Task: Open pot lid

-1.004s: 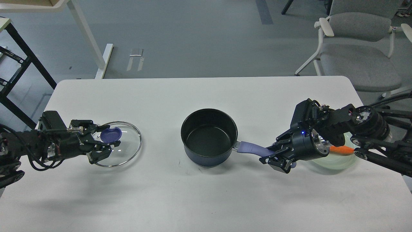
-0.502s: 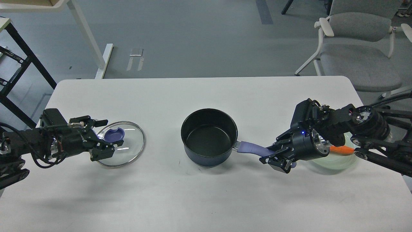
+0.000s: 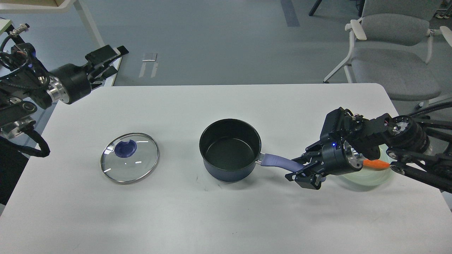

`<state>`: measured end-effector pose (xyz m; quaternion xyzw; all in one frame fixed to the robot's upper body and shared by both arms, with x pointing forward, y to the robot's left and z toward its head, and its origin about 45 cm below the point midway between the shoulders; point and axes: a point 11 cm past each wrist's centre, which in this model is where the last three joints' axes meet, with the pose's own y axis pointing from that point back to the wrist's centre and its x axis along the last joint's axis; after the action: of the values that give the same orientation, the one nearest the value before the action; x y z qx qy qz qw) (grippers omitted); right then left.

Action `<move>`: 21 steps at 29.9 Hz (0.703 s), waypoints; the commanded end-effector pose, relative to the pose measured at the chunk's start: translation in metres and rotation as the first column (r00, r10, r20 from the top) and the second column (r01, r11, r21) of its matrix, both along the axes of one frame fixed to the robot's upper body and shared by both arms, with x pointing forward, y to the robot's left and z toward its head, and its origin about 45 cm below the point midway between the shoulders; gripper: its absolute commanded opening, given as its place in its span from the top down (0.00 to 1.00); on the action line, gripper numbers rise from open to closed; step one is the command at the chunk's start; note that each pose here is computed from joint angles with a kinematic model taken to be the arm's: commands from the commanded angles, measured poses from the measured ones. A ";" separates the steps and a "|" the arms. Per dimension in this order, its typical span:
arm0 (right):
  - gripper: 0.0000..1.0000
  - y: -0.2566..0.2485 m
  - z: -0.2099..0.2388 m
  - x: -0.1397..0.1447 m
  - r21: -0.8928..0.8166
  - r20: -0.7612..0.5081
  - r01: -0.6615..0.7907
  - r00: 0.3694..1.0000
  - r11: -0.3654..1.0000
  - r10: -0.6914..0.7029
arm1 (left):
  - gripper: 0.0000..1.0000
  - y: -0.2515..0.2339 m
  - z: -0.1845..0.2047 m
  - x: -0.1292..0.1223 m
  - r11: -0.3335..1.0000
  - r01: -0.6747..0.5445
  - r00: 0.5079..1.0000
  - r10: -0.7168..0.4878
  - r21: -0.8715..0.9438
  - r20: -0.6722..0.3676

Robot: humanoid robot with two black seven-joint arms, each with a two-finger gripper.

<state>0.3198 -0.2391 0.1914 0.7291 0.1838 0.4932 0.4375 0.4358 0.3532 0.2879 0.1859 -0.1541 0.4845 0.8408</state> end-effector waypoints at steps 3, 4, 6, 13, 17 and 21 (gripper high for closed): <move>0.03 -0.008 0.012 0.002 0.005 0.019 0.016 1.000 1.000 -0.016 | 0.01 -0.009 0.017 0.011 0.982 -0.050 0.998 0.054 -0.183 0.016; 0.02 -0.010 0.020 0.004 0.017 0.027 0.027 0.999 0.999 -0.027 | 0.01 -0.010 0.019 0.012 0.977 -0.056 0.998 0.061 -0.208 0.015; 0.02 -0.015 0.038 0.008 0.053 0.037 0.062 0.997 0.997 -0.064 | 0.01 -0.009 0.021 0.014 0.968 -0.071 0.997 0.077 -0.240 0.014; 0.02 -0.012 0.128 0.038 0.356 0.004 0.243 0.965 0.903 -0.262 | 0.01 -0.010 0.020 0.019 0.936 -0.089 0.996 0.085 -0.340 -0.027; 0.02 -0.018 0.176 0.063 0.572 -0.084 0.361 0.919 0.736 -0.386 | 0.01 -0.011 0.020 0.022 0.903 -0.103 0.995 0.087 -0.418 -0.057; 0.02 -0.039 0.202 0.089 0.731 -0.221 0.478 0.841 0.487 -0.494 | 0.01 -0.012 0.015 0.025 0.860 -0.142 0.989 0.103 -0.490 -0.105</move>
<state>0.3906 -0.2627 0.3762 0.8475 -0.1707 0.4260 0.2665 0.4585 0.3428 0.3057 0.0075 -0.0071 0.5486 0.8360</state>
